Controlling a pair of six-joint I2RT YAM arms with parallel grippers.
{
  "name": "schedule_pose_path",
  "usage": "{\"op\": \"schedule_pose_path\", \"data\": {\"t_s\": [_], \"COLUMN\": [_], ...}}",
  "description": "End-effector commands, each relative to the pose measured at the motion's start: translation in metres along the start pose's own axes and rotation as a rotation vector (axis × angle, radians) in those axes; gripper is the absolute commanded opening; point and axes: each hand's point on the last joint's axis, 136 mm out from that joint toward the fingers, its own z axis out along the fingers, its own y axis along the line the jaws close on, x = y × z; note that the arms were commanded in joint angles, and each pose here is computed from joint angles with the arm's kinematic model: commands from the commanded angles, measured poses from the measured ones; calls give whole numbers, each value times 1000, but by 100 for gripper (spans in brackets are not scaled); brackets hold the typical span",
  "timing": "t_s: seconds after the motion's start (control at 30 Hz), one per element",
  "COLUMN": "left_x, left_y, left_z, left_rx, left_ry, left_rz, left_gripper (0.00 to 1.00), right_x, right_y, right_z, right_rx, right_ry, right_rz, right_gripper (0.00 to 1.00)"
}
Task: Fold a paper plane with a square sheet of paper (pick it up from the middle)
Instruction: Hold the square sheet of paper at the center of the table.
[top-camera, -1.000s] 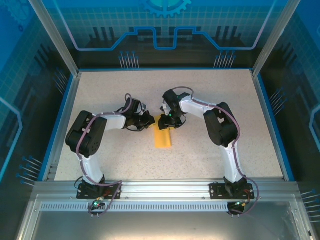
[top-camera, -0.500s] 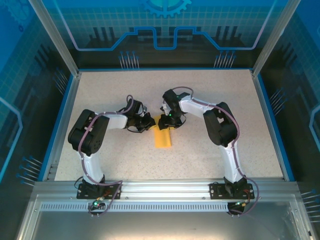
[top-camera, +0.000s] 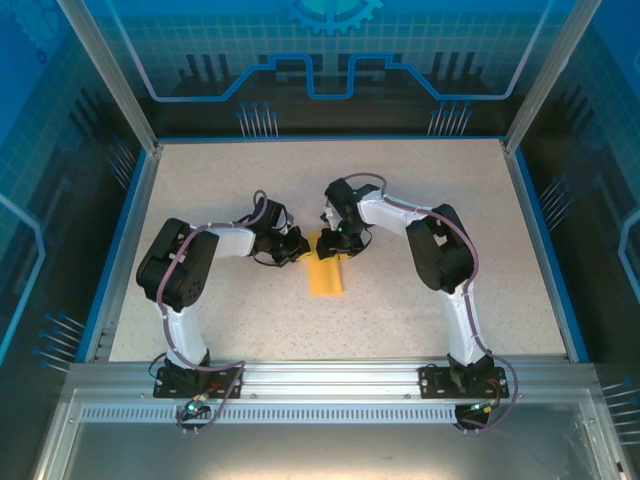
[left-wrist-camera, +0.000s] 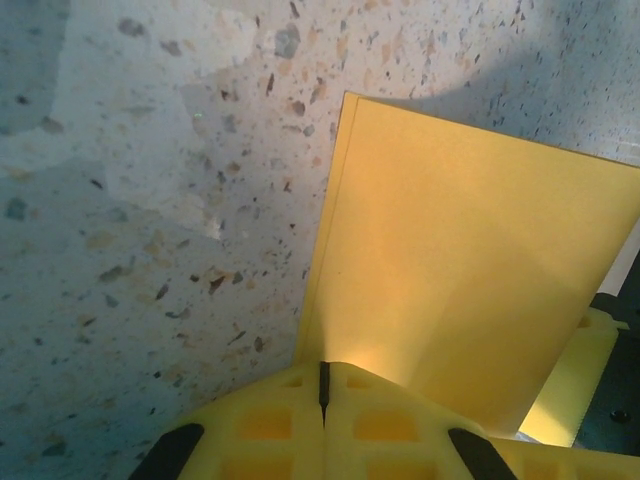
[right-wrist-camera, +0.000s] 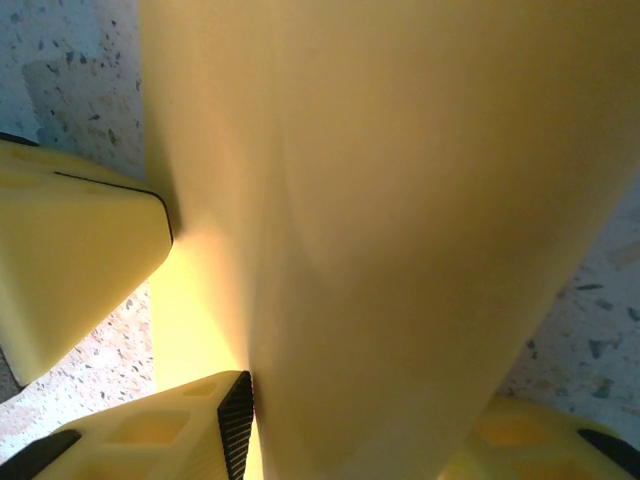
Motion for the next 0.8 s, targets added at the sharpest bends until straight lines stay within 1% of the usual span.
{"op": "schedule_pose_path", "data": {"t_s": [0.0,0.03,0.07,0.2,0.33,0.47,0.53,0.63,0.77], "left_x": [7,8,9,13,14,15,15,15,15], "left_y": [20,23,26,36,43,45,44,45,46], "left_z": [7,7,7,9,9,11,12,12,13], "left_rx": [-88,-99,-111,-148,-174,-177,-178,-180,-186], "left_ry": [27,31,34,49,55,61,62,63,61], "left_rz": [-4,-6,-8,-13,-15,-10,-9,-9,-9], "left_gripper": [0,0,0,0,0,0,0,0,0], "right_x": [31,30,24,11,1,-5,-7,-8,-6], "right_y": [-49,-47,-40,-23,-7,-2,0,14,39], "right_z": [58,58,46,22,-16,-52,-65,-68,-55], "right_rx": [173,169,155,112,66,61,70,12,-108], "right_ry": [126,124,93,21,-90,-205,-242,-246,-200], "right_rz": [46,47,41,40,51,40,28,-10,-48], "right_gripper": [47,48,48,51,58,61,61,59,47]}}
